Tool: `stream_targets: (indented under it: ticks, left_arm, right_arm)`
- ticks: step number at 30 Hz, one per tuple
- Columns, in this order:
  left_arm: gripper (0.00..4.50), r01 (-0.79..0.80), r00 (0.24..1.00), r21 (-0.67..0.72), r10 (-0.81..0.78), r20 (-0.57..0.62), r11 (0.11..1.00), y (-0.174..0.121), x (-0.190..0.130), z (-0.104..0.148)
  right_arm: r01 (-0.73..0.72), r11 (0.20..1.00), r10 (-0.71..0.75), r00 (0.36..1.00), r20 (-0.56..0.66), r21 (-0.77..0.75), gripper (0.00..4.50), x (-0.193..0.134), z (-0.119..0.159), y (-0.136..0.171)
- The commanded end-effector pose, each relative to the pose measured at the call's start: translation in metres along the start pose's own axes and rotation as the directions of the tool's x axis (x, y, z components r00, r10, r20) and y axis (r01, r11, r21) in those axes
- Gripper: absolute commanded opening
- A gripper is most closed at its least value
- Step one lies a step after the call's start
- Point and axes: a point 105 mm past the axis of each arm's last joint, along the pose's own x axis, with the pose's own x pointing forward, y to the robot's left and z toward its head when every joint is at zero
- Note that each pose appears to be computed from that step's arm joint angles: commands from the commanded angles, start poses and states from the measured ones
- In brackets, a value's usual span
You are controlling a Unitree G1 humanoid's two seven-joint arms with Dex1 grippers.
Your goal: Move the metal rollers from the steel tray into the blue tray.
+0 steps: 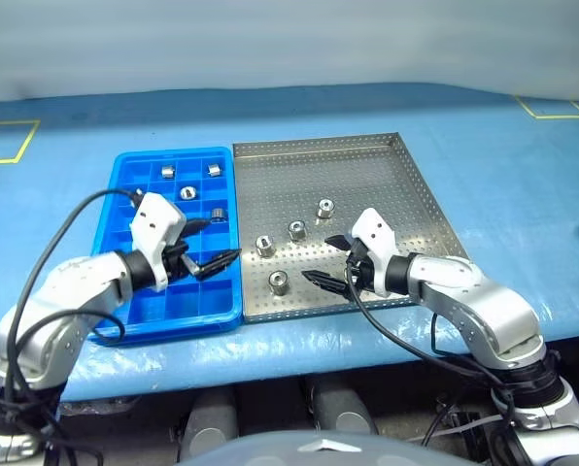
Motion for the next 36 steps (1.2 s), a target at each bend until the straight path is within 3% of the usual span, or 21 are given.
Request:
stream_targets:
  ticks: [1, 10, 19, 27, 36]
  left_arm:
    - [4.45, 0.121, 0.993, 0.084, -0.12, -0.014, 0.989, -0.005, 0.014, 0.015]
    - [4.45, 0.253, 0.965, 0.004, -0.252, -0.075, 0.967, 0.0, 0.07, 0.02]
    - [4.45, 0.224, 0.954, -0.015, -0.222, -0.201, 0.974, 0.015, 0.111, 0.006]
    - [4.45, 0.135, 0.938, 0.038, -0.115, -0.328, 0.99, 0.03, 0.126, -0.019]
    - [4.45, 0.131, 0.933, 0.024, -0.115, -0.34, 0.991, 0.028, 0.129, -0.027]
  right_arm:
    - [0.022, 1.0, -0.02, 0.998, 0.059, -0.022, 4.5, -0.005, 0.012, 0.001]
    - [0.071, 0.997, -0.072, 0.993, 0.093, 0.014, 4.5, -0.01, 0.01, 0.006]
    - [0.124, 0.992, -0.127, 0.986, 0.105, 0.033, 4.5, -0.017, 0.009, 0.005]
    - [0.138, 0.989, -0.143, 0.983, 0.113, 0.049, 4.5, -0.018, 0.008, 0.006]
    - [0.14, 0.989, -0.145, 0.983, 0.116, 0.053, 4.5, -0.018, 0.008, 0.005]
